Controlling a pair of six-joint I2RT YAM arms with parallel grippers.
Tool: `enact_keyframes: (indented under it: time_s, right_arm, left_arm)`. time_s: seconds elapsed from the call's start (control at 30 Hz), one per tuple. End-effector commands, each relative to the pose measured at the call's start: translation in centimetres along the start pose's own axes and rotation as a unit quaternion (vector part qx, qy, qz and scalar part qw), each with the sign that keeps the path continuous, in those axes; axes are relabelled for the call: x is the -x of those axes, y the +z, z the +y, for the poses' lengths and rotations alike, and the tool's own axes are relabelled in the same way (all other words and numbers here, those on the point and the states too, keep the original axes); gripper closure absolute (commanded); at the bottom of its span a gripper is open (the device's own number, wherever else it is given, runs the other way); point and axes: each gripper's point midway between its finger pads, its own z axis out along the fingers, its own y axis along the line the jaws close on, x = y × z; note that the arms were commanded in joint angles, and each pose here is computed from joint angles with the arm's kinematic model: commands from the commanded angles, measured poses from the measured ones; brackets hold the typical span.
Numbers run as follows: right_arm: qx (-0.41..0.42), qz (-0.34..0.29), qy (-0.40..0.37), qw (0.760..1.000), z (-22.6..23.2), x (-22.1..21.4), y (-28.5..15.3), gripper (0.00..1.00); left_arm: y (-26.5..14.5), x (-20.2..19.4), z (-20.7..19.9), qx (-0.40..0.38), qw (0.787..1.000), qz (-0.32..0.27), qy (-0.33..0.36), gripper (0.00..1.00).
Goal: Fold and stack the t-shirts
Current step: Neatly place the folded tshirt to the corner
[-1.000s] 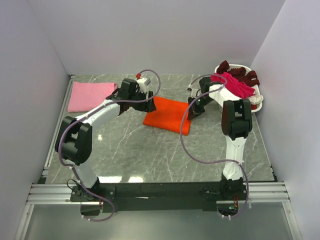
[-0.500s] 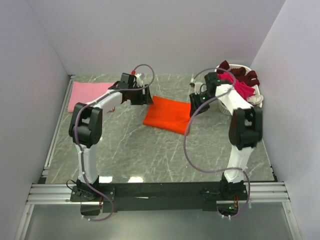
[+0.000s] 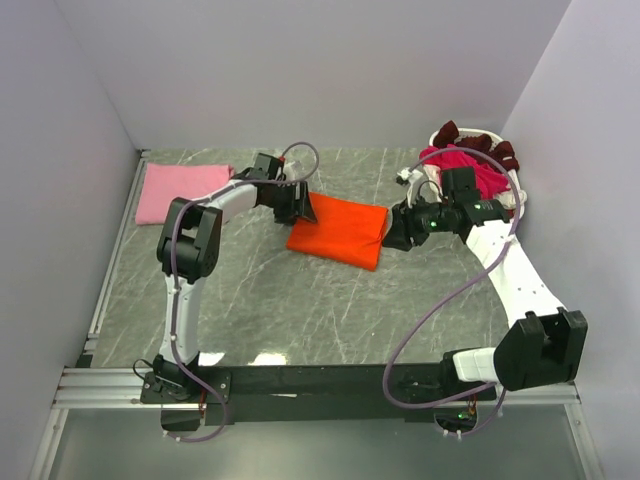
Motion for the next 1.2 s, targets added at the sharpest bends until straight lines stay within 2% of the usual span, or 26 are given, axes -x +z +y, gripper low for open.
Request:
enact_keyframes:
  time_s: [0.0, 0.1, 0.2, 0.3, 0.33, 0.4, 0.43, 0.53, 0.67, 0.7, 0.83, 0.97, 1.03, 1.17]
  right_arm:
    - [0.013, -0.042, -0.03, 0.999, 0.7, 1.6, -0.9, 0.49]
    - [0.028, -0.052, -0.021, 0.998, 0.8, 1.4, -1.3, 0.49]
    - [0.03, -0.05, -0.015, 0.998, 0.6, 1.2, -1.5, 0.49]
    - [0.028, -0.052, -0.009, 0.998, 0.2, 1.0, -1.6, 0.49]
    - [0.027, -0.053, -0.009, 0.998, 0.1, 1.0, -1.7, 0.49]
    - [0.027, -0.053, -0.004, 0.998, -0.1, 0.8, -1.8, 0.49]
    - [0.026, -0.054, -0.004, 0.998, -0.2, 0.8, -1.9, 0.49]
    - [0.025, -0.057, 0.002, 0.998, -0.4, 0.7, -2.2, 0.49]
    - [0.024, -0.059, 0.013, 0.998, -1.0, 0.4, -2.6, 0.49]
    - [0.025, -0.058, 0.015, 0.998, -1.1, 0.3, -2.6, 0.49]
    - [0.027, -0.056, 0.017, 0.998, -1.2, 0.2, -2.7, 0.48]
    - [0.029, -0.056, 0.018, 0.998, -1.2, 0.1, -2.6, 0.48]
    - [0.03, -0.055, 0.021, 0.998, -1.1, 0.1, -2.7, 0.48]
    - [0.029, -0.056, 0.018, 0.998, -1.0, 0.1, -2.7, 0.48]
  left_arm:
    - [1.6, -2.1, -1.0, 0.002, 0.999, 0.041, -0.012, 0.32]
    - [2.4, -3.0, 0.1, 0.043, 0.997, 0.053, -0.026, 0.42]
    - [3.3, -4.1, -0.4, 0.051, 0.996, 0.063, -0.02, 0.44]
    - [4.3, -4.9, -1.2, 0.058, 0.996, 0.073, -0.013, 0.55]
    - [4.5, -5.0, -1.2, 0.058, 0.995, 0.074, -0.013, 0.65]
    - [4.7, -4.7, -1.9, 0.048, 0.997, 0.064, -0.012, 0.79]
    - [4.4, -4.5, -2.3, 0.043, 0.997, 0.058, -0.01, 0.99]
    - [2.7, -2.5, -3.5, 0.04, 0.999, 0.013, 0.021, 1.0]
    - [-2.0, 1.0, -3.1, 0.123, 0.986, -0.065, 0.092, 1.0]
    - [-3.5, 2.0, -1.8, 0.175, 0.975, -0.089, 0.103, 1.0]
    - [-10.4, 4.2, -0.4, 0.288, 0.932, -0.154, 0.159, 0.99]
    - [-14.8, 4.8, 1.5, 0.375, 0.885, -0.162, 0.226, 1.0]
    - [-17.1, 4.9, 2.6, 0.415, 0.863, -0.169, 0.234, 1.0]
    - [-20.9, 5.9, 5.0, 0.44, 0.851, -0.19, 0.214, 1.0]
